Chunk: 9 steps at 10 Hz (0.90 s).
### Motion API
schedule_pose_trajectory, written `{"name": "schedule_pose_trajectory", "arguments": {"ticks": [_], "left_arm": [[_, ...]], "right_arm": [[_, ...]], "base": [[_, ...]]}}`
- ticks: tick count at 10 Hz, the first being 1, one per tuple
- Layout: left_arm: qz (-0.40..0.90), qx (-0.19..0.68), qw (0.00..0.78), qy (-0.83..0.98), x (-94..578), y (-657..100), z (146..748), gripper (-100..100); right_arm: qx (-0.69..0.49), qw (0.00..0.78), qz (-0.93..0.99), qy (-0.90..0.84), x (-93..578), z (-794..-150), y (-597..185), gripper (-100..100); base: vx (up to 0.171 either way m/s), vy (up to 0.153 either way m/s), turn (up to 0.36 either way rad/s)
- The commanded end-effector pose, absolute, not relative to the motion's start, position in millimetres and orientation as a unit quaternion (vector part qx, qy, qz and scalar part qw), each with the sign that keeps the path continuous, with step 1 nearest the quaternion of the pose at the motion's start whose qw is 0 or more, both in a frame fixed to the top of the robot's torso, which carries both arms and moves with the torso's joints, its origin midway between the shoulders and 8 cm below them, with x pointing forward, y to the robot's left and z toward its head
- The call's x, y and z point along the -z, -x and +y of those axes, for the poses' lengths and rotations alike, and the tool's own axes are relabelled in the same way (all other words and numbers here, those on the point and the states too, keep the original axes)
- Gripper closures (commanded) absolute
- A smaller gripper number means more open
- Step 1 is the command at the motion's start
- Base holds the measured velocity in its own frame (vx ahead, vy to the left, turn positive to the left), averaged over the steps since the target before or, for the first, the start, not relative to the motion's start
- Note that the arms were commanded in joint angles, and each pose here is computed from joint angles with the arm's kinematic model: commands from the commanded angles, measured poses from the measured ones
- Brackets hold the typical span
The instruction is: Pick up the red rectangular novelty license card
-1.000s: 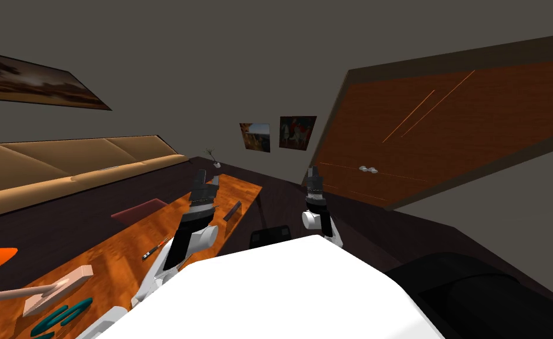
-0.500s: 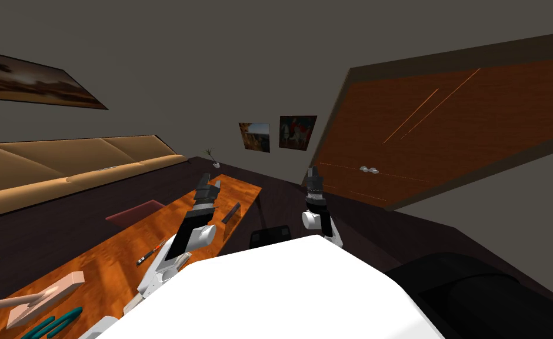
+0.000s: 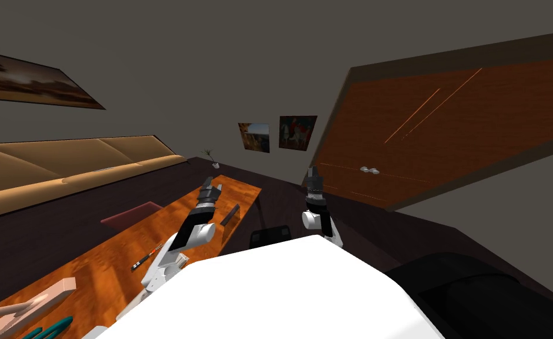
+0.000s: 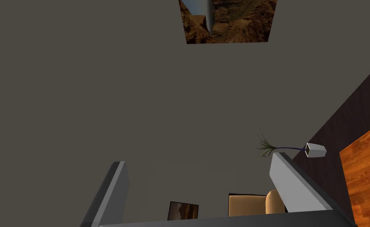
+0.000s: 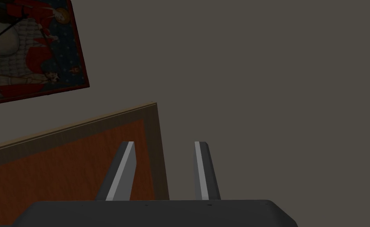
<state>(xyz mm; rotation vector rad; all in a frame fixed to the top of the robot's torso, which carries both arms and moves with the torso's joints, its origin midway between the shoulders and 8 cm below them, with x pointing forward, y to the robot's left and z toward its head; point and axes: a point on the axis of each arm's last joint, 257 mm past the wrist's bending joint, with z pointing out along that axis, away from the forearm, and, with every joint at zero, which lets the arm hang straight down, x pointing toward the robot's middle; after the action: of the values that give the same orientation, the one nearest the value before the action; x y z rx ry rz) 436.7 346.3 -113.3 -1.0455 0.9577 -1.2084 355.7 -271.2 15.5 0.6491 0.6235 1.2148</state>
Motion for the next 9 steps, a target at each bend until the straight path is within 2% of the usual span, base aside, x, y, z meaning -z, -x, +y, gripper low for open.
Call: {"name": "schedule_pose_trajectory", "arguments": {"ticks": [1,9], "left_arm": [[0.418,0.510,0.576,0.483,137,-440,355,-100],[0.425,0.464,0.495,0.599,223,-451,392,-100]], "right_arm": [[-0.551,0.728,0.283,-0.295,-16,-271,-356,0],[-0.551,0.728,0.283,-0.295,-16,-271,-356,0]], "base": [[0.035,-0.004,-0.008],[0.033,-0.006,-0.006]]}}
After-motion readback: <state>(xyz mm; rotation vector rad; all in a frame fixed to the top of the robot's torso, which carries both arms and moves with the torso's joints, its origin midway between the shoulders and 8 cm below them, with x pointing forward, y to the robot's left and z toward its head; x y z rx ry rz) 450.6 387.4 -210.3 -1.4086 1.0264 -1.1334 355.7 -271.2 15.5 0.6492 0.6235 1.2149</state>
